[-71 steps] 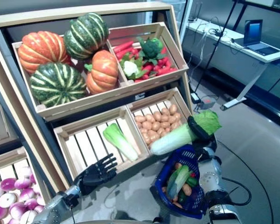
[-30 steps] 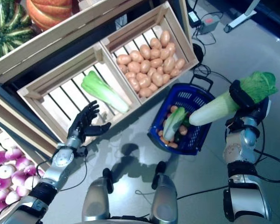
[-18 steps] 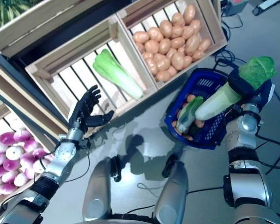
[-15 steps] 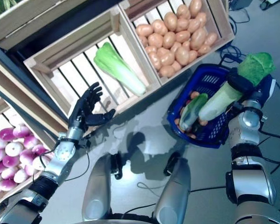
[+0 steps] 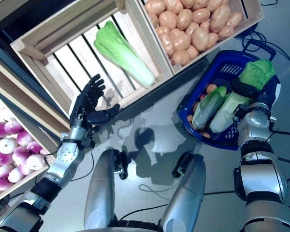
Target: Put vegetables into the basket
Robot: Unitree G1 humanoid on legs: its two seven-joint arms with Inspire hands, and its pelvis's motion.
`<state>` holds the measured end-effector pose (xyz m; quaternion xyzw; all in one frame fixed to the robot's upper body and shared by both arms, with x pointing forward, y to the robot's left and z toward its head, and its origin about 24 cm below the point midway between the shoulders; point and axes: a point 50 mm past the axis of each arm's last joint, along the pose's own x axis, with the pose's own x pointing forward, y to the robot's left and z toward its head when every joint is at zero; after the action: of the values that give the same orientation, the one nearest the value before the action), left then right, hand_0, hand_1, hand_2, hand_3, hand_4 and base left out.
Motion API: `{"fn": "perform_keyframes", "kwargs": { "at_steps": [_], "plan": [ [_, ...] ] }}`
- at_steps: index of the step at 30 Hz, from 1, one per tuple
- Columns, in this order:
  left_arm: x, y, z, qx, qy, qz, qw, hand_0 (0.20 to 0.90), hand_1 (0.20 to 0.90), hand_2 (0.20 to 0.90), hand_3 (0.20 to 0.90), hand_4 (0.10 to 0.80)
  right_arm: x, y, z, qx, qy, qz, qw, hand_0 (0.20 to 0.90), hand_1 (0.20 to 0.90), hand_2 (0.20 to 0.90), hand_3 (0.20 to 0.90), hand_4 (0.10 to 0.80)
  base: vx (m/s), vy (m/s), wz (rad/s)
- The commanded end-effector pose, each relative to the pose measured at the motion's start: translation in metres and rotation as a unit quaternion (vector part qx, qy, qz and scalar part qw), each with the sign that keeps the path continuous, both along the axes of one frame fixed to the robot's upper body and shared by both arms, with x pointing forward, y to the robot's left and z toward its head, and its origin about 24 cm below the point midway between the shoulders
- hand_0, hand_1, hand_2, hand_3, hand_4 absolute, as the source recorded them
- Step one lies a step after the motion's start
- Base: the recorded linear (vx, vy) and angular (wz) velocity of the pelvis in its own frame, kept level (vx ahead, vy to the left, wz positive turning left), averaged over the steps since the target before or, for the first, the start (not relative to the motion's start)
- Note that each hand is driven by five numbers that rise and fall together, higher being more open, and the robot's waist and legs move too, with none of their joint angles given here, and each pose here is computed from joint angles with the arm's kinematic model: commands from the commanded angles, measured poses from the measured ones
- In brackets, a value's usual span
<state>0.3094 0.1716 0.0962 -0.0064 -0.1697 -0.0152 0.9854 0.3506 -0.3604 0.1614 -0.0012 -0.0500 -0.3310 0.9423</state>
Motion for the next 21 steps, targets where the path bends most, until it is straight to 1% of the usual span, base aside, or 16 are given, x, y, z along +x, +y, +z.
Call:
{"fn": "perform_keyframes", "kwargs": {
  "at_steps": [1, 3, 5, 6, 7, 9, 10, 11, 12, 13, 14, 16, 17, 19, 20, 21],
  "plan": [
    [-0.004, -0.007, 0.062, 0.012, -0.174, -0.008, 0.985, 0.9, 0.9, 0.9, 0.9, 0.8, -0.009, -0.022, 0.073, -0.073, -0.097, -0.052, 0.991, 0.9, 0.9, 0.9, 0.9, 0.8, 0.0, 0.0, 0.0],
    [0.0, -0.004, 0.07, 0.051, -0.19, 0.032, 0.98, 0.9, 0.9, 0.9, 0.9, 0.8, -0.009, -0.022, 0.068, -0.068, -0.091, -0.045, 0.992, 0.9, 0.9, 0.9, 0.9, 0.8, 0.019, -0.001, -0.01],
    [0.005, 0.003, 0.084, 0.122, -0.229, 0.084, 0.962, 0.9, 0.9, 0.9, 0.9, 0.8, -0.009, -0.023, 0.063, -0.062, -0.083, -0.034, 0.994, 0.9, 0.9, 0.9, 0.9, 0.8, 0.016, -0.001, -0.01],
    [0.005, 0.005, 0.087, 0.133, -0.235, 0.091, 0.958, 0.9, 0.9, 0.9, 0.9, 0.8, -0.009, -0.023, 0.063, -0.061, -0.082, -0.032, 0.994, 0.9, 0.9, 0.9, 0.9, 0.8, 0.013, 0.006, -0.03],
    [0.009, 0.013, 0.098, 0.18, -0.256, 0.127, 0.941, 0.9, 0.9, 0.9, 0.9, 0.8, -0.009, -0.024, 0.062, -0.056, -0.075, -0.021, 0.995, 0.9, 0.9, 0.9, 0.9, 0.8, 0.013, 0.014, -0.05],
    [0.013, 0.025, 0.112, 0.216, -0.269, 0.167, 0.923, 0.9, 0.9, 0.9, 0.9, 0.8, -0.009, -0.025, 0.061, -0.055, -0.07, -0.01, 0.996, 0.9, 0.9, 0.9, 0.9, 0.8, 0.02, 0.034, -0.06],
    [0.016, 0.032, 0.12, 0.247, -0.278, 0.196, 0.907, 0.9, 0.9, 0.9, 0.9, 0.8, -0.008, -0.024, 0.061, -0.055, -0.068, -0.005, 0.996, 0.9, 0.9, 0.9, 0.9, 0.8, 0.017, 0.034, -0.08],
    [0.017, 0.033, 0.121, 0.251, -0.279, 0.199, 0.905, 0.9, 0.9, 0.9, 0.9, 0.8, -0.008, -0.024, 0.061, -0.054, -0.068, -0.004, 0.996, 0.9, 0.9, 0.9, 0.9, 0.8, 0.024, 0.05, -0.11],
    [0.019, 0.043, 0.133, 0.287, -0.296, 0.24, 0.879, 0.9, 0.9, 0.9, 0.9, 0.8, -0.007, -0.024, 0.061, -0.049, -0.068, 0.001, 0.997, 0.9, 0.9, 0.9, 0.9, 0.8, 0.018, 0.038, -0.08],
    [0.02, 0.046, 0.136, 0.294, -0.298, 0.25, 0.873, 0.9, 0.9, 0.9, 0.9, 0.8, -0.007, -0.023, 0.061, -0.048, -0.068, 0.002, 0.997, 0.9, 0.9, 0.9, 0.9, 0.8, 0.021, 0.051, -0.09],
    [0.021, 0.052, 0.142, 0.313, -0.303, 0.273, 0.857, 0.9, 0.9, 0.9, 0.9, 0.8, -0.006, -0.023, 0.061, -0.048, -0.07, 0.006, 0.996, 0.9, 0.9, 0.9, 0.9, 0.8, 0.013, 0.051, -0.09],
    [0.023, 0.068, 0.161, 0.366, -0.319, 0.329, 0.81, 0.9, 0.9, 0.9, 0.9, 0.8, -0.004, -0.017, 0.06, -0.054, -0.068, 0.023, 0.996, 0.9, 0.9, 0.9, 0.9, 0.8, 0.008, 0.077, -0.12],
    [0.023, 0.069, 0.161, 0.372, -0.32, 0.331, 0.806, 0.9, 0.9, 0.9, 0.9, 0.8, -0.004, -0.017, 0.06, -0.054, -0.068, 0.024, 0.996, 0.9, 0.9, 0.9, 0.9, 0.8, 0.0, 0.067, -0.14],
    [0.025, 0.078, 0.169, 0.415, -0.319, 0.359, 0.772, 0.9, 0.9, 0.9, 0.9, 0.8, -0.002, -0.014, 0.06, -0.056, -0.07, 0.036, 0.995, 0.9, 0.9, 0.9, 0.9, 0.8, 0.003, 0.065, -0.14],
    [0.026, 0.084, 0.174, 0.462, -0.331, 0.377, 0.731, 0.9, 0.9, 0.9, 0.9, 0.8, -0.001, -0.012, 0.063, -0.053, -0.074, 0.05, 0.995, 0.9, 0.9, 0.9, 0.9, 0.8, 0.007, 0.076, -0.12],
    [0.026, 0.085, 0.176, 0.475, -0.335, 0.379, 0.72, 0.9, 0.9, 0.9, 0.9, 0.8, -0.001, -0.011, 0.063, -0.052, -0.076, 0.055, 0.994, 0.9, 0.9, 0.9, 0.9, 0.8, 0.016, 0.089, -0.16]
  ]
}}
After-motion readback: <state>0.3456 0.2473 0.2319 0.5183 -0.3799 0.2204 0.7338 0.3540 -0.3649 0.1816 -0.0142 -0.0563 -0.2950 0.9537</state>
